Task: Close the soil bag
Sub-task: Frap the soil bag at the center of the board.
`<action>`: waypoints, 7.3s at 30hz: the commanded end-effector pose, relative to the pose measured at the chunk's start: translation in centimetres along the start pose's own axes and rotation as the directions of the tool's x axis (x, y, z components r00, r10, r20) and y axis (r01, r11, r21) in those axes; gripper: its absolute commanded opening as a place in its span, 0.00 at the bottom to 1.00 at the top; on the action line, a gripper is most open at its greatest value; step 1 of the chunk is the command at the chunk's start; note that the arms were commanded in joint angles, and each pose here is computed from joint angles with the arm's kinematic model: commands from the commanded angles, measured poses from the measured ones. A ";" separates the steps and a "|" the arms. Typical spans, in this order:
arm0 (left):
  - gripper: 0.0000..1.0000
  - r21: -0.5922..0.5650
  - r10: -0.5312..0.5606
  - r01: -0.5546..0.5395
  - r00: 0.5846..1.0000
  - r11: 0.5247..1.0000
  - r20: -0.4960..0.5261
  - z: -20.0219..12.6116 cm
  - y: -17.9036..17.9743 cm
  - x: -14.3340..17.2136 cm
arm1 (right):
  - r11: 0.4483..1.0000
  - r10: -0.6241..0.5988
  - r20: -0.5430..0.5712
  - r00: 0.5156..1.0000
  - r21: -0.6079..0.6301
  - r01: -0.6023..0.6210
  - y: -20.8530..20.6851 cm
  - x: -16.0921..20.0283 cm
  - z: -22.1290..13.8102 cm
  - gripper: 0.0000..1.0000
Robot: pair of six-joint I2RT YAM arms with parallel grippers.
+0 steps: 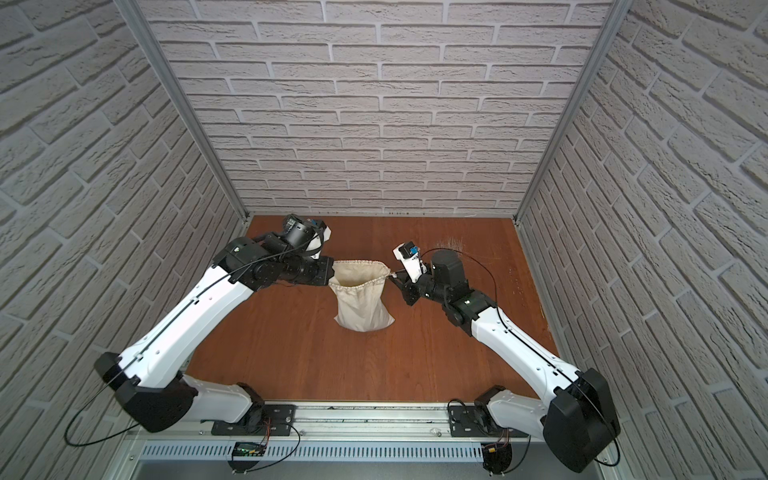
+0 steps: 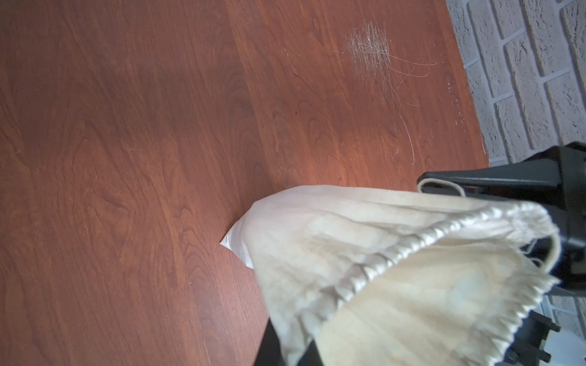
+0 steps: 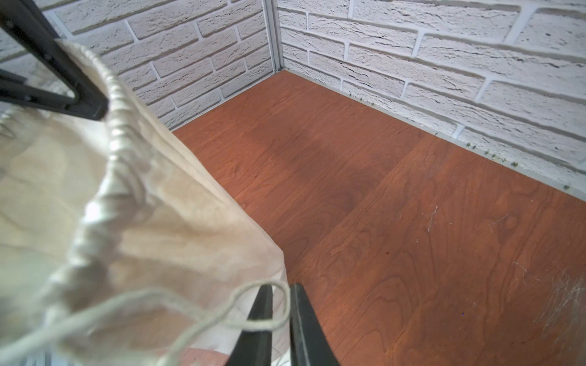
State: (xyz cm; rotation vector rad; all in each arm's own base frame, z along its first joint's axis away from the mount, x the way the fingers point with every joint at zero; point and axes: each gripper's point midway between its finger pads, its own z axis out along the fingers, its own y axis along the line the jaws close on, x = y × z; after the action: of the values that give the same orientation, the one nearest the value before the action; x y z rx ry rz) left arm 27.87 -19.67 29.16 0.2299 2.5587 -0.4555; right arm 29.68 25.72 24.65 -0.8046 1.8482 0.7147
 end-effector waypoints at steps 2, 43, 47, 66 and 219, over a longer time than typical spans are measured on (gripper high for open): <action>0.00 0.015 0.000 -0.001 0.999 1.000 0.054 -1.4 -0.1 -0.7 | 0.999 -0.045 0.105 0.994 0.008 0.044 0.6 -2.9 -1.2 0.09; 0.04 0.070 -0.033 0.028 0.998 0.997 0.062 -0.9 -1.1 -1.8 | 0.961 -0.107 0.328 0.939 0.275 0.013 0.1 -13.1 -12.5 0.03; 0.02 0.090 -0.044 0.040 0.998 0.995 0.040 -0.2 -1.2 -0.8 | 0.968 -0.081 0.318 0.945 0.251 -0.002 0.0 -12.5 -11.5 0.03; 0.41 0.056 -0.039 0.036 0.998 0.998 0.058 -0.3 -0.1 -2.0 | 0.994 -0.043 0.285 0.958 0.110 0.012 2.9 -11.5 -9.2 0.03; 0.72 0.272 0.521 -0.733 0.648 0.623 0.555 -1.7 -16.7 -4.7 | 0.991 0.131 0.262 0.956 -0.007 -0.133 4.3 -18.8 -13.2 0.03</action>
State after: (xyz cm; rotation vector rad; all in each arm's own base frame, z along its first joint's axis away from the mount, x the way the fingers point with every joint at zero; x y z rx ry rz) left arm 26.73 -34.25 34.84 1.0970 1.7971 -0.7160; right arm 25.73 22.24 42.78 -0.5641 1.8220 0.7990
